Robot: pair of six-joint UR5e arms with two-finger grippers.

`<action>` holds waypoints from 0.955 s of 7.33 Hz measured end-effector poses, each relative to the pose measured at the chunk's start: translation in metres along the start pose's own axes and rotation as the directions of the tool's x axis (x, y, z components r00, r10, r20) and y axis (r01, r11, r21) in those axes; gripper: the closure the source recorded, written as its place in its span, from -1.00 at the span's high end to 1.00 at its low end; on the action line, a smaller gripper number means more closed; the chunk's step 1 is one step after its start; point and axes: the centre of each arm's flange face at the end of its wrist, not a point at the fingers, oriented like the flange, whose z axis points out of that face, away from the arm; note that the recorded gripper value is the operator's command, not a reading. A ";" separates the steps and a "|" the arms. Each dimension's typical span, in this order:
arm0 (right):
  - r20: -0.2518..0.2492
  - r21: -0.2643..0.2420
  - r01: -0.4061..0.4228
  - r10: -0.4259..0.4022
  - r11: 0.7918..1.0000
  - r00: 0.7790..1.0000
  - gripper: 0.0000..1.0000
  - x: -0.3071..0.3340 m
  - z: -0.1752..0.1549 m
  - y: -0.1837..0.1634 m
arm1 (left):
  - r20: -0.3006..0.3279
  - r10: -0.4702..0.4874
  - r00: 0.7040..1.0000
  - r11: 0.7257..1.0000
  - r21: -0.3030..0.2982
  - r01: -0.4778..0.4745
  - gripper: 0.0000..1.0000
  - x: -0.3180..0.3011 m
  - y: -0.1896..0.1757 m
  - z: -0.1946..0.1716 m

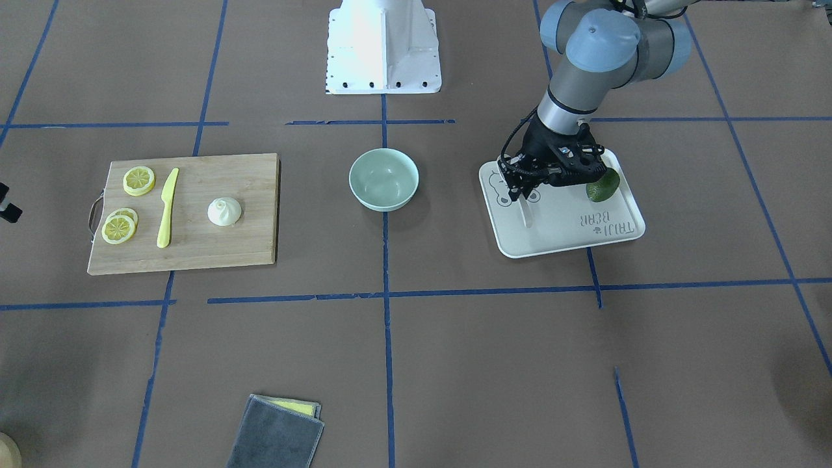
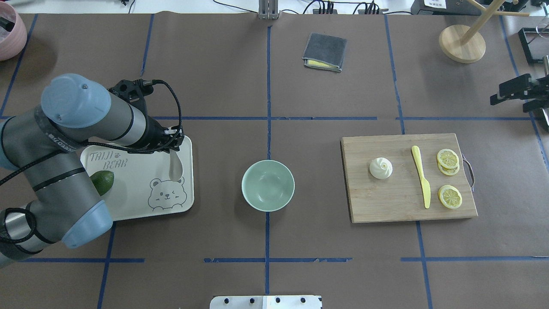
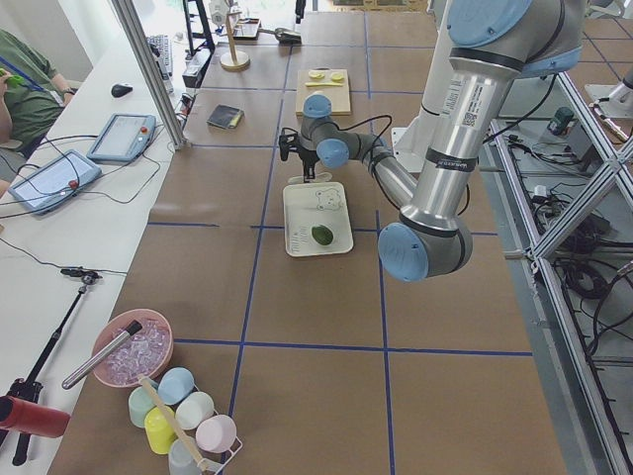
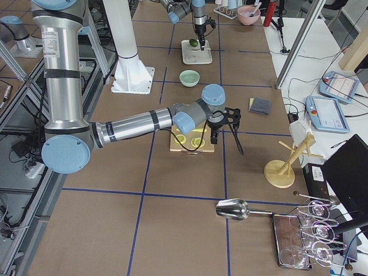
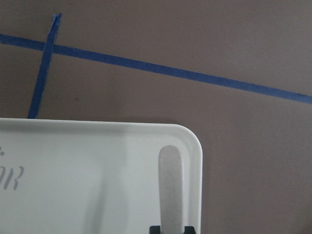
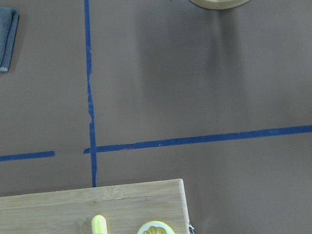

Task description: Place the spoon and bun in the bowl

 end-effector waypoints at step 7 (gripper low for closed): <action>-0.025 0.010 0.029 -0.029 1.000 0.999 0.99 -0.161 0.129 0.120 | -0.100 -0.243 0.965 0.967 0.052 0.249 -1.00 0.093 0.007 0.000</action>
